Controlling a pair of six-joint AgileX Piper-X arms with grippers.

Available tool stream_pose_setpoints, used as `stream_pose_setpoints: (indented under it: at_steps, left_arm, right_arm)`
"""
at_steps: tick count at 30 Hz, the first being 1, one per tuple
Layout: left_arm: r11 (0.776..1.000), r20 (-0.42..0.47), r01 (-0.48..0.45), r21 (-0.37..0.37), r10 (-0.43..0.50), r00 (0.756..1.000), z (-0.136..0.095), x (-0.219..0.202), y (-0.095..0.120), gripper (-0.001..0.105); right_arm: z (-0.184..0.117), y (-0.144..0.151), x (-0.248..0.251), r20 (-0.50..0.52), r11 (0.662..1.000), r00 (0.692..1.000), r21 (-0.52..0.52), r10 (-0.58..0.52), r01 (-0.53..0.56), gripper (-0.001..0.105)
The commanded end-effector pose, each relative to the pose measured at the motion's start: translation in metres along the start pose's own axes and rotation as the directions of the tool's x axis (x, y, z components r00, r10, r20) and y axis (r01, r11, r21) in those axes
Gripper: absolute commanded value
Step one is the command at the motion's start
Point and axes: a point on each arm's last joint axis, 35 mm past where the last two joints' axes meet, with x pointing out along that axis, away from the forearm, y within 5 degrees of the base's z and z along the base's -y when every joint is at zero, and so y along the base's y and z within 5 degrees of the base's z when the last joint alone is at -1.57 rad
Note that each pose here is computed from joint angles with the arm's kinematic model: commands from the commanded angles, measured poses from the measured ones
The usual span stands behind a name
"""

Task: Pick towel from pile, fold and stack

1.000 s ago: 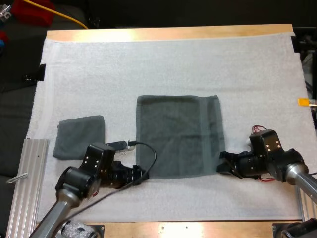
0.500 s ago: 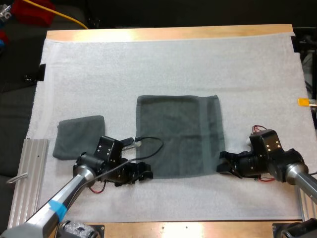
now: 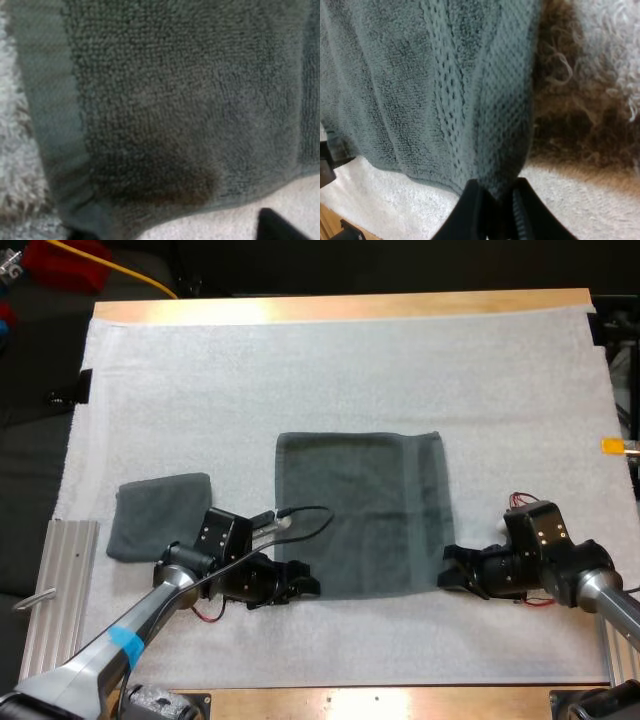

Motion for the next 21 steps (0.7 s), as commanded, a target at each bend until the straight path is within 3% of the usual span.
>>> stream_pose_setpoints:
  at_steps: [1, 2, 4, 6, 11, 15, 21]
  left_arm:
    - [1.0, -0.007, -0.007, -0.005, 0.007, 1.0, -0.001, 0.003, 0.002, 0.038]
    - [1.0, -0.007, -0.007, -0.006, 0.007, 1.0, -0.001, 0.003, 0.002, 0.032]
    - [1.0, -0.015, -0.014, -0.013, 0.013, 1.0, -0.002, 0.003, 0.003, 0.012]
    - [1.0, -0.021, -0.021, -0.014, 0.021, 1.0, -0.003, 0.002, 0.004, 0.0]
    - [0.999, -0.043, -0.036, 0.035, 0.038, 0.998, -0.012, -0.006, 0.002, 0.0]
    - [0.992, -0.062, -0.045, 0.118, 0.052, 0.997, -0.027, -0.015, -0.006, 0.0]
    - [0.976, -0.072, -0.048, 0.213, 0.065, 0.995, -0.051, -0.023, -0.02, 0.0]
  right_arm:
    - [0.001, 0.001, -0.002, 0.006, 1.0, 1.0, -0.011, 0.017, -0.017, 0.0]
    - [0.001, 0.001, -0.002, 0.006, 1.0, 1.0, -0.011, 0.017, -0.017, 0.0]
    - [0.001, 0.001, -0.002, 0.005, 1.0, 1.0, -0.011, 0.017, -0.017, 0.0]
    - [0.0, 0.002, -0.004, 0.008, 1.0, 1.0, -0.015, 0.022, -0.022, 0.0]
    - [-0.005, 0.01, -0.017, 0.028, 0.998, 0.999, -0.057, 0.032, -0.03, 0.0]
    - [-0.015, 0.019, -0.031, 0.037, 0.995, 0.999, -0.093, 0.038, -0.035, 0.0]
    - [-0.036, 0.034, -0.036, -0.035, 0.985, 0.999, -0.166, 0.036, -0.041, 0.0]
